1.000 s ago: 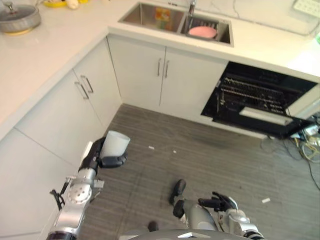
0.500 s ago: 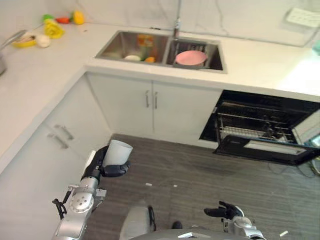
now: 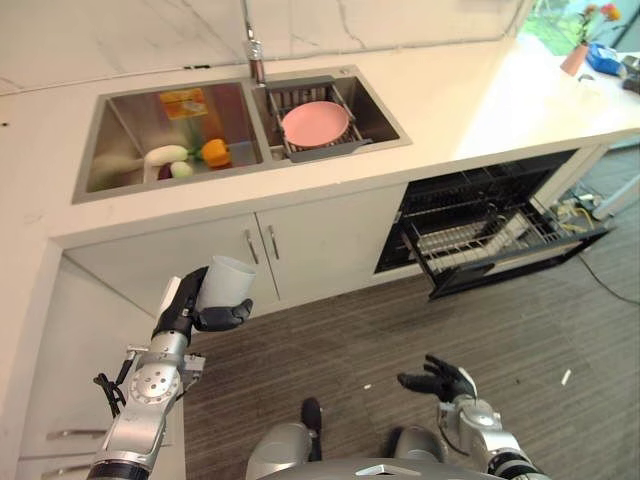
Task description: Place the dishes in the dishwasher.
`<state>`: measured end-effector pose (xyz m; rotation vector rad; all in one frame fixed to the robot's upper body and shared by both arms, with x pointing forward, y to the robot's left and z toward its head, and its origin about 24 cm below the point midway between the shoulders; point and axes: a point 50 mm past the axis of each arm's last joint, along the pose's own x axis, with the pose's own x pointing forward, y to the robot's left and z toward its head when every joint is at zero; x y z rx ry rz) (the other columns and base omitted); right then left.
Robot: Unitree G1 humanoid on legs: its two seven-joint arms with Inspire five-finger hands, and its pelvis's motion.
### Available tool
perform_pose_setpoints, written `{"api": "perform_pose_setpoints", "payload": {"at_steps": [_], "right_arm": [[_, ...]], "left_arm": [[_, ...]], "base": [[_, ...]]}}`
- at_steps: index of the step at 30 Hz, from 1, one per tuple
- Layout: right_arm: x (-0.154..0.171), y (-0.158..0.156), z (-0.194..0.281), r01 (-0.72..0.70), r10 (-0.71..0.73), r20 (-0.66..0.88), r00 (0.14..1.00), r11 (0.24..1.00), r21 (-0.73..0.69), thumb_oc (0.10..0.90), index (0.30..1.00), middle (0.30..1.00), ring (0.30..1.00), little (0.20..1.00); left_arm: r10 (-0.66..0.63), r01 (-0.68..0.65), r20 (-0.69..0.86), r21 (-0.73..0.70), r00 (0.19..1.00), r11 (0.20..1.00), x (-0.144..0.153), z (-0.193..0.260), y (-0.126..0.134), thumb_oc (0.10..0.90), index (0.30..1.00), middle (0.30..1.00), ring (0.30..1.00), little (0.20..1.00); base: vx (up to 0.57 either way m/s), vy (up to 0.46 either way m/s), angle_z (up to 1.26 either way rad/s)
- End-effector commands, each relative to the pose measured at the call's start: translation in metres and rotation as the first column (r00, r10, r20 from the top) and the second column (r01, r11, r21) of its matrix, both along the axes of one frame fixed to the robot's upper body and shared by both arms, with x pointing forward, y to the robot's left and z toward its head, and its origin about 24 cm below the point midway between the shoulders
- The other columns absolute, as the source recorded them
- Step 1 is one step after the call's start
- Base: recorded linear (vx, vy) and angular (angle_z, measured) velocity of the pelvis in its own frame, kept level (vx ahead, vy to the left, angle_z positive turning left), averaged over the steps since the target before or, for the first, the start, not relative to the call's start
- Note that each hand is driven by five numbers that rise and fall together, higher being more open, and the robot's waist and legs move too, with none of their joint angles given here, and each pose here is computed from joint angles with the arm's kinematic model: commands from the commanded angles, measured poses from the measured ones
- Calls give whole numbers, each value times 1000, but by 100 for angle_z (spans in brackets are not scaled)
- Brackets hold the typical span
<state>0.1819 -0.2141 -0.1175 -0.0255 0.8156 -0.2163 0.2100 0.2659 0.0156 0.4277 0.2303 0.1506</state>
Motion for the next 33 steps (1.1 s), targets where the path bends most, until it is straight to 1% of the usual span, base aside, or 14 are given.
{"api": "perform_pose_setpoints", "payload": {"at_steps": [1, 4, 6, 12, 18, 19, 24, 26, 28, 30, 33], "right_arm": [[22, -29, 22, 61, -52, 126, 991, 996, -72, 800, 900, 900, 900, 900], [30, -25, 29, 33, -21, 170, 985, 997, -71, 800, 900, 900, 900, 900], [26, -24, 29, 18, -5, 172, 985, 997, -75, 800, 900, 900, 900, 900], [8, -23, 17, -13, 21, 111, 994, 997, -73, 800, 900, 900, 900, 900], [8, -24, 17, -25, 33, 103, 994, 996, -86, 800, 900, 900, 900, 900], [10, -27, 18, -15, 26, 101, 995, 995, -102, 800, 900, 900, 900, 900], [13, -35, 20, 13, -1, 100, 995, 992, -128, 800, 900, 900, 900, 900], [13, -36, 20, 12, 2, 100, 995, 990, -143, 800, 900, 900, 900, 900], [11, -35, 15, 1, 8, 67, 998, 991, -135, 800, 900, 900, 900, 900], [7, -39, 15, 36, -26, 73, 997, 990, -133, 800, 900, 900, 900, 900], [-1, -46, 14, 92, -84, 70, 994, 989, -118, 800, 900, 900, 900, 900]], "left_arm": [[-117, 109, 240, 45, 964, 993, 14, 45, -17, 400, 300, 300, 300, 300], [-119, 109, 255, 52, 959, 993, 18, 47, -19, 400, 300, 300, 300, 300], [-116, 106, 252, 54, 961, 993, 18, 44, -20, 400, 300, 300, 300, 300], [-105, 99, 223, 40, 969, 994, 17, 37, -20, 400, 300, 300, 300, 300], [-88, 86, 228, 19, 970, 996, 20, 36, -20, 400, 300, 300, 300, 300], [-79, 79, 238, 10, 968, 997, 24, 38, -21, 400, 300, 300, 300, 300], [-94, 96, 240, 2, 966, 995, 26, 38, -25, 400, 300, 300, 300, 300], [-87, 87, 229, 10, 969, 996, 26, 36, -23, 400, 300, 300, 300, 300], [-101, 100, 227, 17, 969, 995, 26, 36, -24, 400, 300, 300, 300, 300], [-120, 119, 222, 18, 968, 993, 26, 35, -28, 400, 300, 300, 300, 300], [-135, 134, 195, 14, 971, 991, 27, 30, -30, 400, 300, 300, 300, 300]], "base": [[182, -61, -57], [252, -109, -49], [190, -103, -37], [326, -292, -19], [148, -187, -49], [126, -27, -38], [128, 43, -34], [135, 78, -2], [169, 97, -44], [103, 151, -81], [110, 167, -1]]}}
